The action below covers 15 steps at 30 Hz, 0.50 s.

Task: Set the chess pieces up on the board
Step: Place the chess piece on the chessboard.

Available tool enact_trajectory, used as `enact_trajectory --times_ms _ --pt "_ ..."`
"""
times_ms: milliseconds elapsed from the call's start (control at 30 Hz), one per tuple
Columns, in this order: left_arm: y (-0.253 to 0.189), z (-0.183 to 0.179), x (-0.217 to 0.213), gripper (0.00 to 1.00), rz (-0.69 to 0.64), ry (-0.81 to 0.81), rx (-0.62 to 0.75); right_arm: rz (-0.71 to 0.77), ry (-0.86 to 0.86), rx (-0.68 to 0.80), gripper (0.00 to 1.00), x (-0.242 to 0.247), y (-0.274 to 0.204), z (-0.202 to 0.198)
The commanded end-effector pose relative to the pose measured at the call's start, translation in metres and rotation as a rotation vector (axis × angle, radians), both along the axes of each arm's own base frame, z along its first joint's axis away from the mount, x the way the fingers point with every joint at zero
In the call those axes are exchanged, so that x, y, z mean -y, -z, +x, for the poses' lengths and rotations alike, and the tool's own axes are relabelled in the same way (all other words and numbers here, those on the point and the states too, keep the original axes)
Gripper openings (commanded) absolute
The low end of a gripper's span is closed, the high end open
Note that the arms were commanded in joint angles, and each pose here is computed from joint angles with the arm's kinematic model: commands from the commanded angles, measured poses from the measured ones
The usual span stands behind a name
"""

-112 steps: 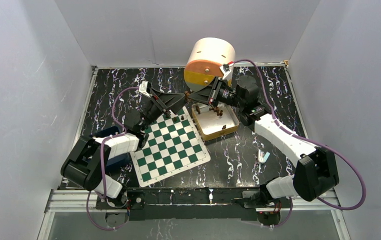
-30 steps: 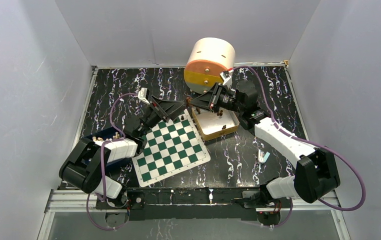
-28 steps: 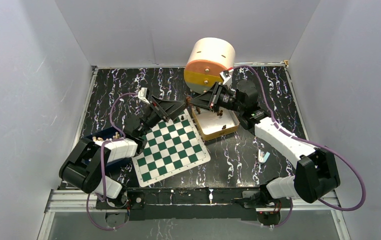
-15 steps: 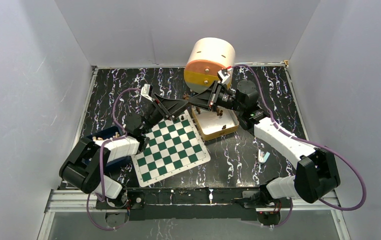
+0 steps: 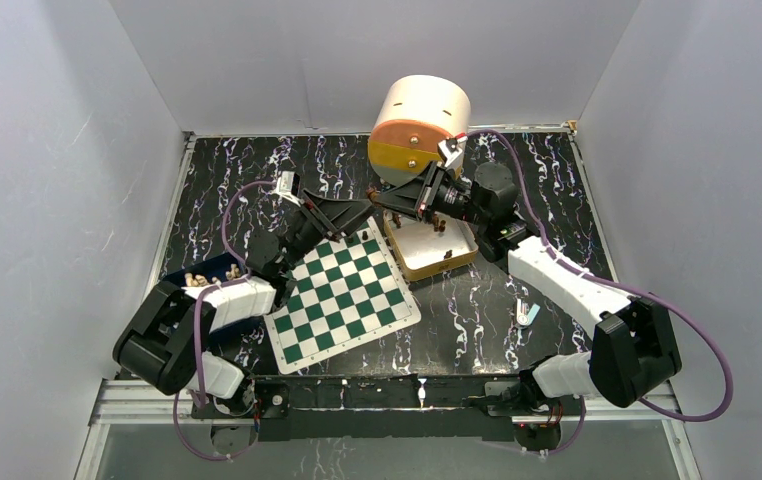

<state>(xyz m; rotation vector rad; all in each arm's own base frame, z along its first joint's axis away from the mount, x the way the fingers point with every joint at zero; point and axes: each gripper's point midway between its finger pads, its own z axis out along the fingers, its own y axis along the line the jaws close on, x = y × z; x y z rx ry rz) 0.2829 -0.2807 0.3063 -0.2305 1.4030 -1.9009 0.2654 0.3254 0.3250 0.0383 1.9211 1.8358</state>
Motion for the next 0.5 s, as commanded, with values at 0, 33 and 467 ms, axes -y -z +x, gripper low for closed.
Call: enact_trajectory --times_ms 0,33,467 --pt "-0.037 -0.013 -0.013 0.61 -0.088 -0.03 0.091 0.006 0.034 0.061 0.14 0.004 -0.009 0.001" --pt "-0.036 -0.013 -0.013 0.59 -0.092 -0.032 0.083 0.003 0.036 0.06 0.14 0.004 -0.008 0.001" --pt "-0.019 -0.005 -0.021 0.41 -0.111 -0.073 -0.006 -0.021 0.063 0.059 0.14 0.006 0.0 0.005"
